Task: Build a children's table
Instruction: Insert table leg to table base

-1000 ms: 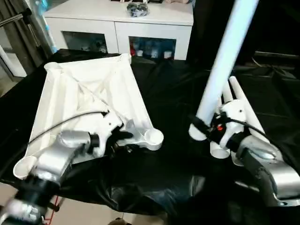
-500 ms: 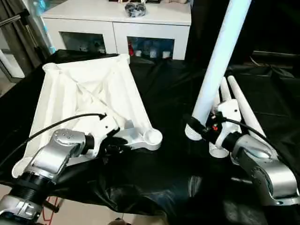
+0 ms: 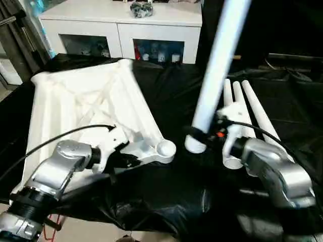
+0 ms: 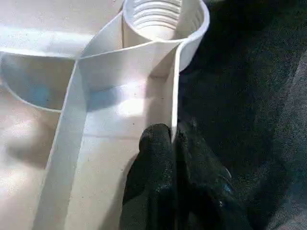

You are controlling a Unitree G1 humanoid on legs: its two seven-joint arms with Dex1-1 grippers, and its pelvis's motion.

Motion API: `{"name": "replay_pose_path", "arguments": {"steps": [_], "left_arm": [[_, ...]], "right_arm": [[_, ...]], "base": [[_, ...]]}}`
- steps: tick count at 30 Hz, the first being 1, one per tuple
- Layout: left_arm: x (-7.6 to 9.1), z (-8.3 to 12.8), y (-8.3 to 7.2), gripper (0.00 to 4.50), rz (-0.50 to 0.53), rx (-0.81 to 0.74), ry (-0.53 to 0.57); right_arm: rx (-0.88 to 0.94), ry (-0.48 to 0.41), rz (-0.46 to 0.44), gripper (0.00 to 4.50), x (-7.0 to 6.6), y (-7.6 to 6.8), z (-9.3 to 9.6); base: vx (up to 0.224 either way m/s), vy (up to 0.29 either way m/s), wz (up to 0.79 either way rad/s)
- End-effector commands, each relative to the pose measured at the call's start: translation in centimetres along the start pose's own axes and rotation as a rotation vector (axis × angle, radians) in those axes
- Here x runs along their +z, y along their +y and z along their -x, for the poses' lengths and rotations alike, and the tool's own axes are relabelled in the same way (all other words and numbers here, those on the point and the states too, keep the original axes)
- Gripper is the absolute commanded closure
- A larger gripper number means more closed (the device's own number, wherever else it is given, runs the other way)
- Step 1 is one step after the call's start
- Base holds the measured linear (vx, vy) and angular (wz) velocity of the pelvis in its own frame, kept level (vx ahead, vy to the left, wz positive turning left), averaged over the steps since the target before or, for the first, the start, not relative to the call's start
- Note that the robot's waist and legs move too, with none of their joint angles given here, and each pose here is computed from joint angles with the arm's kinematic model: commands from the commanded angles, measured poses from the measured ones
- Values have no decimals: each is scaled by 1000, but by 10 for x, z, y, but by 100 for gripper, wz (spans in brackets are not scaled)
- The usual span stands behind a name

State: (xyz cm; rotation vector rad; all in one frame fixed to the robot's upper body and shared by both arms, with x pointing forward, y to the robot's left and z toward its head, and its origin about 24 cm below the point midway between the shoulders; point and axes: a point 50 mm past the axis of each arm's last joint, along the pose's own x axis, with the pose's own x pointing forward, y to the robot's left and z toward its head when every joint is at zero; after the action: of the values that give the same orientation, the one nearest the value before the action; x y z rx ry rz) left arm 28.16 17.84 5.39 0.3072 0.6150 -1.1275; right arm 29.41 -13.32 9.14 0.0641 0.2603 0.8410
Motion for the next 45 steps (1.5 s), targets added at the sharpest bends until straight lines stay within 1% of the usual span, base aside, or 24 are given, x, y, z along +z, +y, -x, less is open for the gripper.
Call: {"name": "replay_pose_path", "arguments": {"steps": [1,2,5,8,13,19,22,24,26,28,33,37,40,41,45], "left_arm": [[-7,-9,-8,450,19,-25,41],[-2,-15,-9,450,18,-20,23],[5,-21,-10,450,15,-4,-10],[8,-25,-12,450,12,-1,-28],[9,-25,-10,450,-5,8,-20],[12,-25,-7,450,-20,-1,-20],[14,-23,-5,450,-24,-2,-22],[15,-23,-4,450,-25,-3,-23],[15,-24,-3,450,-33,-1,-22],[15,-24,-2,450,-33,-1,-23],[17,-26,-2,450,-34,-3,-29],[18,-26,-2,450,-34,-3,-35],[19,-27,-1,450,-34,3,-42],[21,-27,0,450,-35,9,-48],[22,-28,0,450,-35,14,-53]], "right_arm": [[15,-10,9,261,6,-1,-9],[12,-6,-2,261,6,-4,-16],[20,9,-2,261,5,-4,-26],[37,8,2,261,6,-1,-33],[59,9,2,261,7,2,-44],[80,32,6,261,6,4,-47],[104,52,20,261,2,6,-48],[105,62,18,261,-1,5,-49],[76,70,10,261,-5,1,-49],[72,68,8,261,-5,0,-49],[62,41,-5,261,-6,-3,-50],[69,32,-16,261,-9,-3,-50],[61,-9,-41,261,-13,-5,-49],[54,-48,-47,261,-16,-5,-47],[46,-94,-51,261,-21,-5,-45]], "base": [[0,0,0],[0,0,0],[0,0,0],[0,0,0],[0,0,0],[0,0,0],[0,0,0],[0,0,0],[0,0,0],[0,0,0],[0,0,0],[0,0,0],[0,0,0],[0,0,0],[0,0,0]]}}
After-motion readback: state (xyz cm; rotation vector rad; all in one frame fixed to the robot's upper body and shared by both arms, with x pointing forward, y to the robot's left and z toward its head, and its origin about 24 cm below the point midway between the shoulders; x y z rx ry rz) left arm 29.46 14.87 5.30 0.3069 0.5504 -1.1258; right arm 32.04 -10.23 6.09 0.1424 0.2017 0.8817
